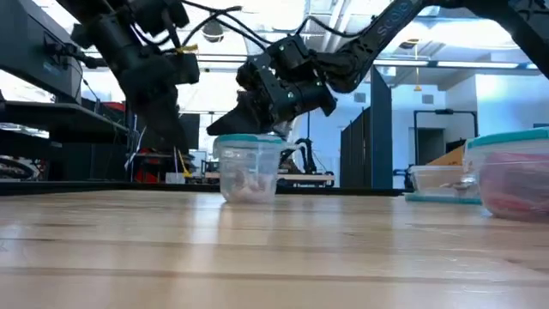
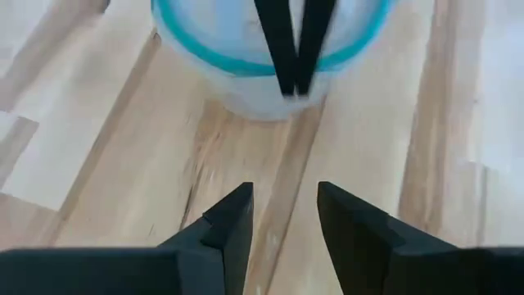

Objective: Sort candy
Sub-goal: Close the small round transparent bin

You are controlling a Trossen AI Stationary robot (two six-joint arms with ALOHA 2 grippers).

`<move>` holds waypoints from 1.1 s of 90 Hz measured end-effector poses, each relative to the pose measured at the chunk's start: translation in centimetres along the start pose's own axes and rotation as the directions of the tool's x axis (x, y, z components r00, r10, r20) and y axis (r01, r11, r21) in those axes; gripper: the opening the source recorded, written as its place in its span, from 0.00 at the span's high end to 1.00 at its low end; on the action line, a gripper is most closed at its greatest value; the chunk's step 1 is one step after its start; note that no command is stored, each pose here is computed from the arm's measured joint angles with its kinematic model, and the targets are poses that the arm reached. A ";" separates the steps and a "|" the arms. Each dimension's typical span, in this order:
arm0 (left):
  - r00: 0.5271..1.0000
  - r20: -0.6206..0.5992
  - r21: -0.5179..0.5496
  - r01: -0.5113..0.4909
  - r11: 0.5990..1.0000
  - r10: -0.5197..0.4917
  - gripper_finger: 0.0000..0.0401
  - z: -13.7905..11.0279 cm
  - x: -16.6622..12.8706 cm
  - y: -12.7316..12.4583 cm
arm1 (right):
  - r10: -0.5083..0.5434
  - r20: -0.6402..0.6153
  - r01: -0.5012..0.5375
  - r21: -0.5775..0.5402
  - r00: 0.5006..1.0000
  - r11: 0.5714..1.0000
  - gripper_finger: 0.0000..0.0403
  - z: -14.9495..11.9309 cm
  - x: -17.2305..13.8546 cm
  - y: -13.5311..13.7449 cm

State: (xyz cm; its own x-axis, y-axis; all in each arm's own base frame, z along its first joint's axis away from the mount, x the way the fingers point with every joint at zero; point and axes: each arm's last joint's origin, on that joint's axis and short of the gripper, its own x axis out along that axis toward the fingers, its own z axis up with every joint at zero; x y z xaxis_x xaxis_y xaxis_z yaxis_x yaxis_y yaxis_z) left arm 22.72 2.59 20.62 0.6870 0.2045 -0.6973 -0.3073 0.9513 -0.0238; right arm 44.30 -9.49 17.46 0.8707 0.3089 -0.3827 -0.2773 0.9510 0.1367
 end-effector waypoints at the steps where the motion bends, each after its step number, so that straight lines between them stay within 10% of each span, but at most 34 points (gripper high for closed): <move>1: 1.000 0.002 0.000 0.000 1.000 0.000 0.69 0.0 -0.1 0.0 | -0.002 -0.001 0.002 0.000 1.000 1.000 1.00 0.1 -0.1 0.1; 52: 0.989 0.146 0.030 0.020 0.999 -0.024 0.69 1.2 -2.2 0.1 | -0.079 -0.053 0.079 -0.007 0.995 0.997 1.00 5.9 -5.5 4.2; 99: 0.989 0.147 0.059 0.016 0.998 -0.025 0.69 1.2 -2.2 0.1 | -0.125 -0.190 0.130 0.017 0.974 0.991 1.00 5.7 -6.0 6.8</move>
State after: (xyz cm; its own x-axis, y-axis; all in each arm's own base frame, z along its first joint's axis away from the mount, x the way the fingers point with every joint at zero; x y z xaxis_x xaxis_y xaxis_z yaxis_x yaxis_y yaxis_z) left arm 21.92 2.51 23.00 0.7839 0.2128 -0.5833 -0.2566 0.9665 0.0077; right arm 39.49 -4.91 25.94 0.8053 0.1847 -0.5633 -0.1543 0.9828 0.1015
